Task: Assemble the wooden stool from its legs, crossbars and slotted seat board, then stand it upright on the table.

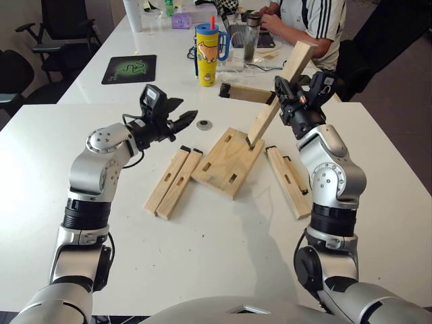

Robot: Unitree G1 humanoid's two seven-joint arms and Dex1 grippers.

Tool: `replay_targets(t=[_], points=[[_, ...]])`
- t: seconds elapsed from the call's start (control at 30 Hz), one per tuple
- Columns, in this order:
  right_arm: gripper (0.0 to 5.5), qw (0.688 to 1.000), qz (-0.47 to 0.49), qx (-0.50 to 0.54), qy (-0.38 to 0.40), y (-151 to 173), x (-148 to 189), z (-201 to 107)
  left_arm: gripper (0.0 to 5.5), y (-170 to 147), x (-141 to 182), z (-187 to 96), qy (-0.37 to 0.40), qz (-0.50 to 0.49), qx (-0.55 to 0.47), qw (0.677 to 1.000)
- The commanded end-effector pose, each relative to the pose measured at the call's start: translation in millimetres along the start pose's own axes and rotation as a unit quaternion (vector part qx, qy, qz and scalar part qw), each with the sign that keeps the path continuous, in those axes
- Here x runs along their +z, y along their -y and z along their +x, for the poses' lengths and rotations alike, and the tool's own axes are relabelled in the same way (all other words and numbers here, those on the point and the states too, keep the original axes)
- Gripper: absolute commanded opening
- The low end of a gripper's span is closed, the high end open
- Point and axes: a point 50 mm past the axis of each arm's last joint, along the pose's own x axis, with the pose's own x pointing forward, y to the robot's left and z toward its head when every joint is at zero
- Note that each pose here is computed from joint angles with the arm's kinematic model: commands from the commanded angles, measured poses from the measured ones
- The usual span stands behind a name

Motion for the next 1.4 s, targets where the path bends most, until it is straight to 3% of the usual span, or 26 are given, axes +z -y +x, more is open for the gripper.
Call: replay_targets(t=[0.03, 0.23, 0.43, 1.03, 1.27, 1.4], points=[[1.05, 1.000, 0.015, -0.023, 0.009, -5, -2, -10, 2.61, 12, -30, -2, -0.086, 0.082, -0.047, 0.992], [1.05, 0.999, 0.026, -0.033, -0.004, -3, -10, -16, 2.61, 27, -64, -1, -0.170, 0.140, -0.100, 0.970], [1.05, 0.999, 0.028, -0.033, -0.002, -3, -10, -14, 2.61, 45, -85, 10, -0.185, 0.067, -0.131, 0.972], [1.05, 0.999, 0.028, -0.029, 0.001, -8, -13, -15, 2.61, 35, -92, 21, -0.188, -0.044, -0.065, 0.979], [1.05, 0.999, 0.028, -0.028, 0.003, -10, -13, -16, 2.61, 38, -103, 25, -0.189, -0.157, -0.051, 0.968], [1.05, 0.999, 0.027, -0.026, 0.002, -11, -13, -16, 2.61, 42, -97, 30, -0.169, -0.174, -0.065, 0.968]])
